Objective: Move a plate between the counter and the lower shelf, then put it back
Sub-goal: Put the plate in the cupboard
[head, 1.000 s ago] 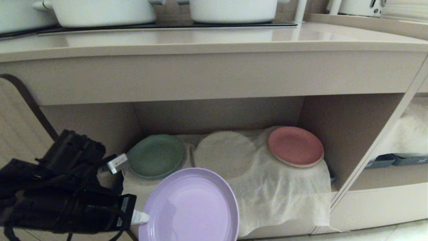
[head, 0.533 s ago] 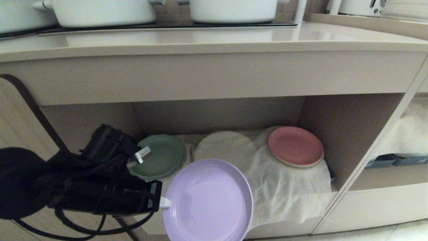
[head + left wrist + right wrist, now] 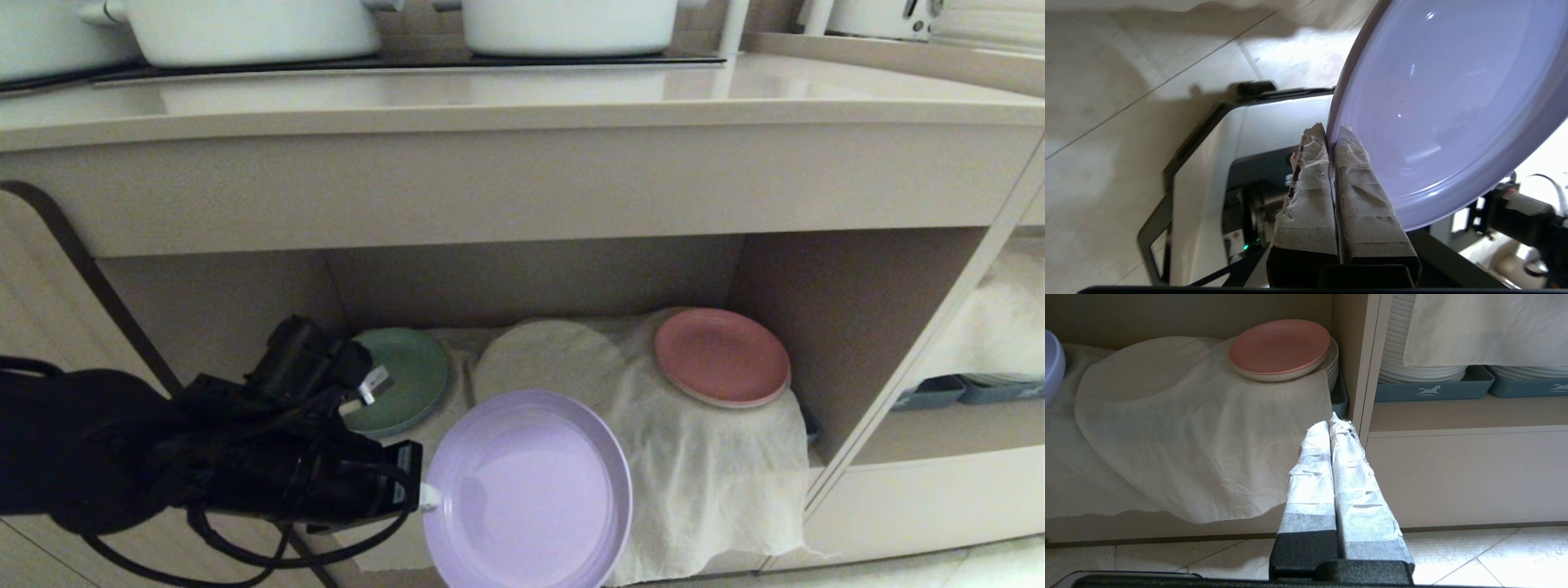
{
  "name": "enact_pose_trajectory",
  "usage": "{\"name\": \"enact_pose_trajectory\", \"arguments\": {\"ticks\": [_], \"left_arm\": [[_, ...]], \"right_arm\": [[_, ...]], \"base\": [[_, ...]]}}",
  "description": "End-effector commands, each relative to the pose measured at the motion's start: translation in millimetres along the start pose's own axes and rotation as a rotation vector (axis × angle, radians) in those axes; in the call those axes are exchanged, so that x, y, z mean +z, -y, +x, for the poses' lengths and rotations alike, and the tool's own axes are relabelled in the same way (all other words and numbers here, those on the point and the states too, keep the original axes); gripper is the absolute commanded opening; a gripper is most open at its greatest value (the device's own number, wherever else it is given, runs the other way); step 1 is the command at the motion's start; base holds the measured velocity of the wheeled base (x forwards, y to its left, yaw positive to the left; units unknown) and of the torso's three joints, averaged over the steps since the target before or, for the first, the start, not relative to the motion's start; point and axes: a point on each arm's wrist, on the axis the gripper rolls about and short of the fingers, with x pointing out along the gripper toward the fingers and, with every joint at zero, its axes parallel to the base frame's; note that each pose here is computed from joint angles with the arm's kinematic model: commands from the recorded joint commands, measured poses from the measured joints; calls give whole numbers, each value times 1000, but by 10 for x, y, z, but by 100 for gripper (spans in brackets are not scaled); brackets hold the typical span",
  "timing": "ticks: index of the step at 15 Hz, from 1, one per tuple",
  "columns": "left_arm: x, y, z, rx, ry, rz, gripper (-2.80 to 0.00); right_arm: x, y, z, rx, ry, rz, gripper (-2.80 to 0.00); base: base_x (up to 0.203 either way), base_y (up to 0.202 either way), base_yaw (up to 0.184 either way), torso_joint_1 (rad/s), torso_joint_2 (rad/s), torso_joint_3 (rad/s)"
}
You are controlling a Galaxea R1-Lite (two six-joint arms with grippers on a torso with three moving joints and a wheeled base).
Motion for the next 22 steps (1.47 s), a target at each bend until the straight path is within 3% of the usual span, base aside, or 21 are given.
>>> {"name": "enact_pose_trajectory", "arguments": {"ticks": [1,3,9,17,22], "left_arm": [[-15,-10,48,38,-29,-9,-280],[-5,12,98,63,-64,-16,-280],[150,69,287,107,-92,-130,-280],[384,196,510,112,-58,-305,-280],[547,262,703,145,-6,-376,-280]], "right_arm": [[0,0,1,1,-2,0,-280],[0,0,1,1,-2,0,-280],[0,0,1,1,-2,0,-280],[0,0,1,3,-2,0,-280],[0,0,1,1,-2,0,-280]], "base": [[0,0,0,0,0,0],[0,0,0,0,0,0],[0,0,0,0,0,0],[0,0,0,0,0,0],[0,0,0,0,0,0]]}}
